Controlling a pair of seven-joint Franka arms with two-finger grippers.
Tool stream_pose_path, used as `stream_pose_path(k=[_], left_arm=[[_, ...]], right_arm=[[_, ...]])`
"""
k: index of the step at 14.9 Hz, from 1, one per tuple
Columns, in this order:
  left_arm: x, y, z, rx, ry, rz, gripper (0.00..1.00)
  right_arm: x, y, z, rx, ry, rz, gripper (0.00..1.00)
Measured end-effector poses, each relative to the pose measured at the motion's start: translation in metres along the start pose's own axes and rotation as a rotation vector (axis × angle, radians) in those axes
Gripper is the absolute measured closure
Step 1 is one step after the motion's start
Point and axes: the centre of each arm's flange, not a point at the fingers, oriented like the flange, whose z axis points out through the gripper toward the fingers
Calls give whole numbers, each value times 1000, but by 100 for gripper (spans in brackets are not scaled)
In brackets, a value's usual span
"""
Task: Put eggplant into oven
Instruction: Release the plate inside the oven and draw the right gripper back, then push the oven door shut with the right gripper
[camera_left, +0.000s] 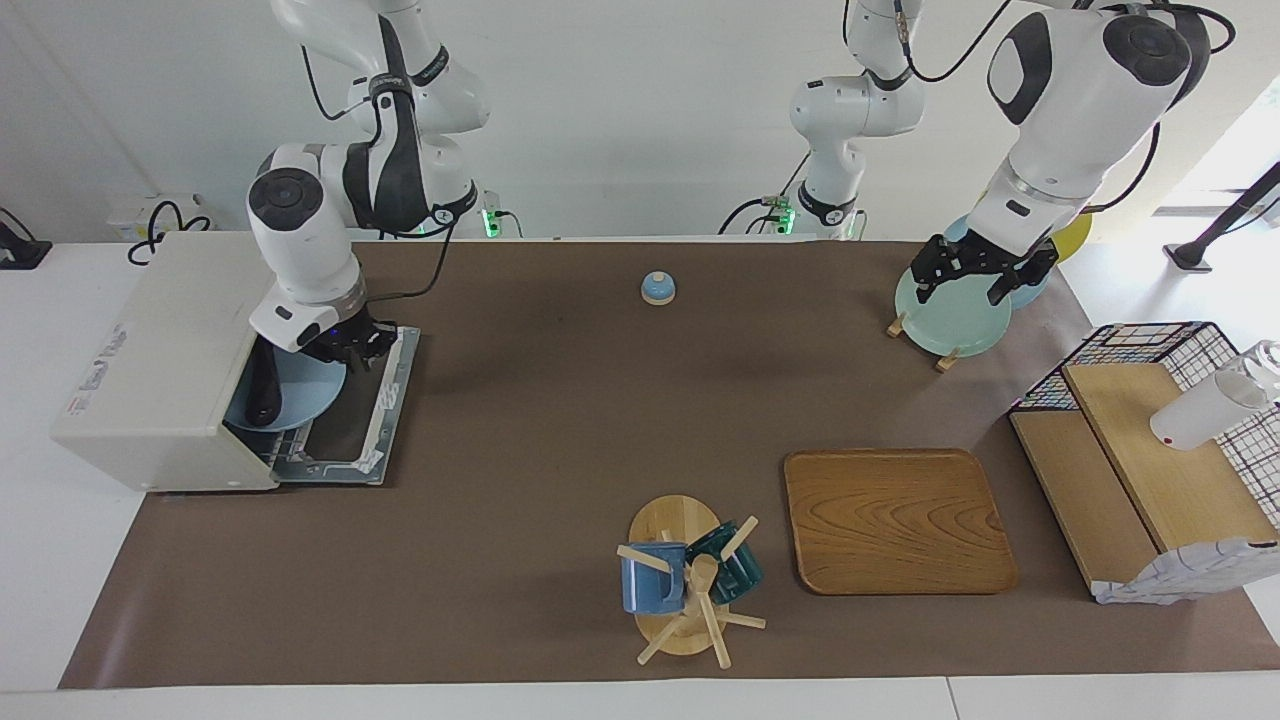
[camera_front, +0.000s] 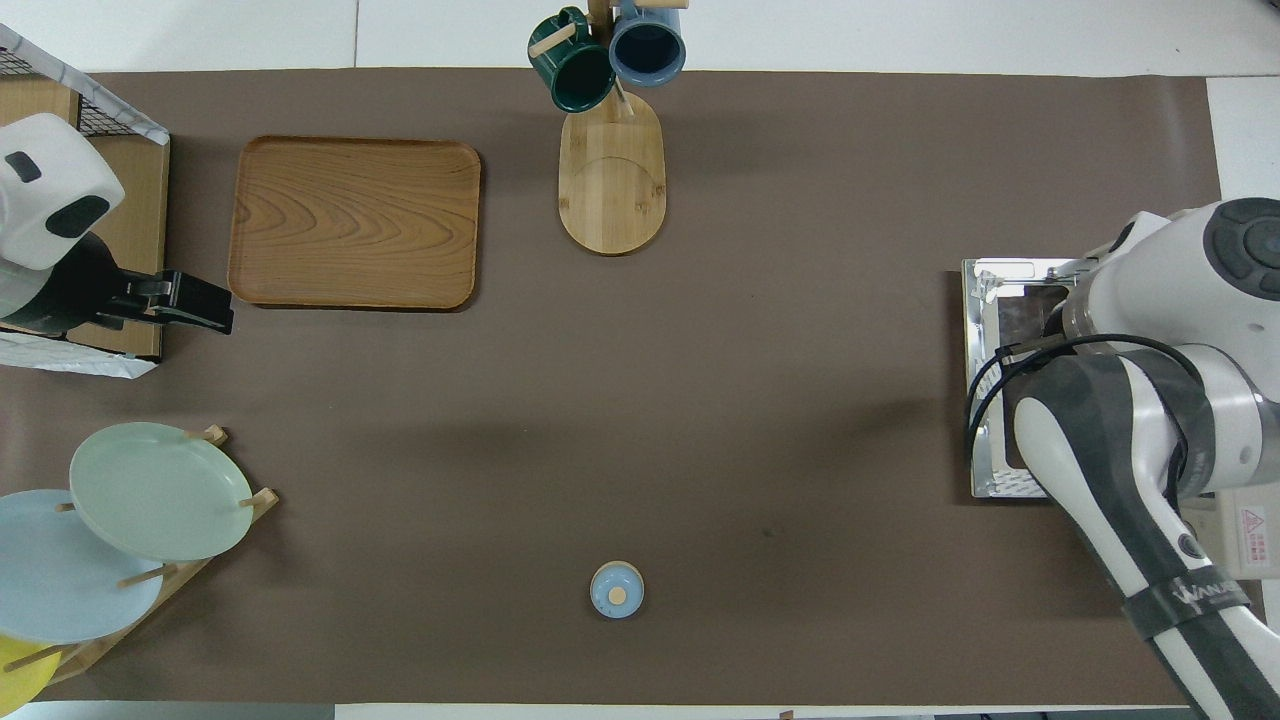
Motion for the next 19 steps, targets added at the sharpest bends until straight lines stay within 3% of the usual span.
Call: stream_pose_path(k=[1, 5, 9, 16, 19], left_arm=[[0, 0, 0, 0, 0, 0, 0], [0, -1, 0, 0, 1, -2, 0], [0, -1, 0, 0, 2, -2, 0], [0, -1, 0, 0, 2, -2, 0], [0, -1, 0, 0, 2, -2, 0]], right_arm=[[4, -17, -3, -1, 13, 12, 99], [4, -43, 55, 9, 55, 21, 99], [1, -41, 102, 17, 32, 49, 99], [-5, -45, 123, 19, 15, 49, 99], [-5, -43, 123, -19, 16, 16, 99]])
